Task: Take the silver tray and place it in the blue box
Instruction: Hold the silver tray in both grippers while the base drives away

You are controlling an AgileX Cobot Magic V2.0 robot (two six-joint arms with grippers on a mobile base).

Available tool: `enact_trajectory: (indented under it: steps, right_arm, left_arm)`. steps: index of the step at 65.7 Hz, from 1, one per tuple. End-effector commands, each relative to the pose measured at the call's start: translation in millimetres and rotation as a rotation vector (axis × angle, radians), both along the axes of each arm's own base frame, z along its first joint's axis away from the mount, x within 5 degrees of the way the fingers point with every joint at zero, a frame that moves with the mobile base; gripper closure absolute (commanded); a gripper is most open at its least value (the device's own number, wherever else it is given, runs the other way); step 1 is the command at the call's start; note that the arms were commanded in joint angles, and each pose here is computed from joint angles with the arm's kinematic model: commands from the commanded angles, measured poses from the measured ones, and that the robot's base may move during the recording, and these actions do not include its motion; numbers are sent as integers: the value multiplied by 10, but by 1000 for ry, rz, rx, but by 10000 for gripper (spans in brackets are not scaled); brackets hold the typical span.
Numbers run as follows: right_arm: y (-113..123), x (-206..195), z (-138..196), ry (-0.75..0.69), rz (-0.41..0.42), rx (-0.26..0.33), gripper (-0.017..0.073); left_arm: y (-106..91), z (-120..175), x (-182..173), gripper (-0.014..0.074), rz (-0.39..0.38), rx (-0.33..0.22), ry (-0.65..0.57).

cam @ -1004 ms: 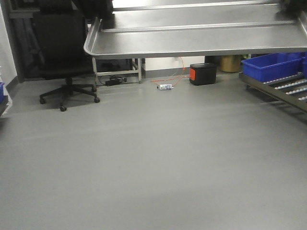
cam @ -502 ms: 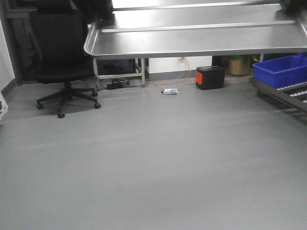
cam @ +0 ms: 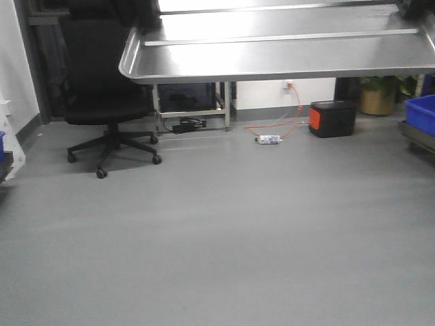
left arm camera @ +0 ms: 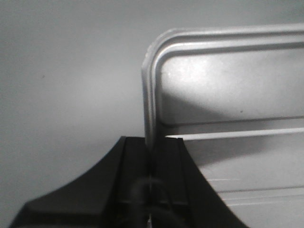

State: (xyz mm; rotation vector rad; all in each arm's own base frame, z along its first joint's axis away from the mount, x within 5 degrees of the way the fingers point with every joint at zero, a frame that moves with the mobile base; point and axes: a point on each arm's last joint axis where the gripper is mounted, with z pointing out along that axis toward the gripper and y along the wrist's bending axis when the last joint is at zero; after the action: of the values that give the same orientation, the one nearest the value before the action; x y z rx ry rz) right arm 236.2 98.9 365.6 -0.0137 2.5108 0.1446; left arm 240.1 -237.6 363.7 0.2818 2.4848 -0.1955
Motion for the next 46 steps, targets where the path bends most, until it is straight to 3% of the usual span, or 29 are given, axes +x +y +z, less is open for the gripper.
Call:
enact_trajectory:
  steps: [1, 46]
  right_arm:
    - [-19, 0, 212, -137, 23, 21, 500]
    - [-18, 2, 207, -134, 23, 20, 500]
  left_arm:
    - [40, 249, -66, 699, -40, -39, -88]
    - [37, 248, -64, 699, -41, -40, -89]
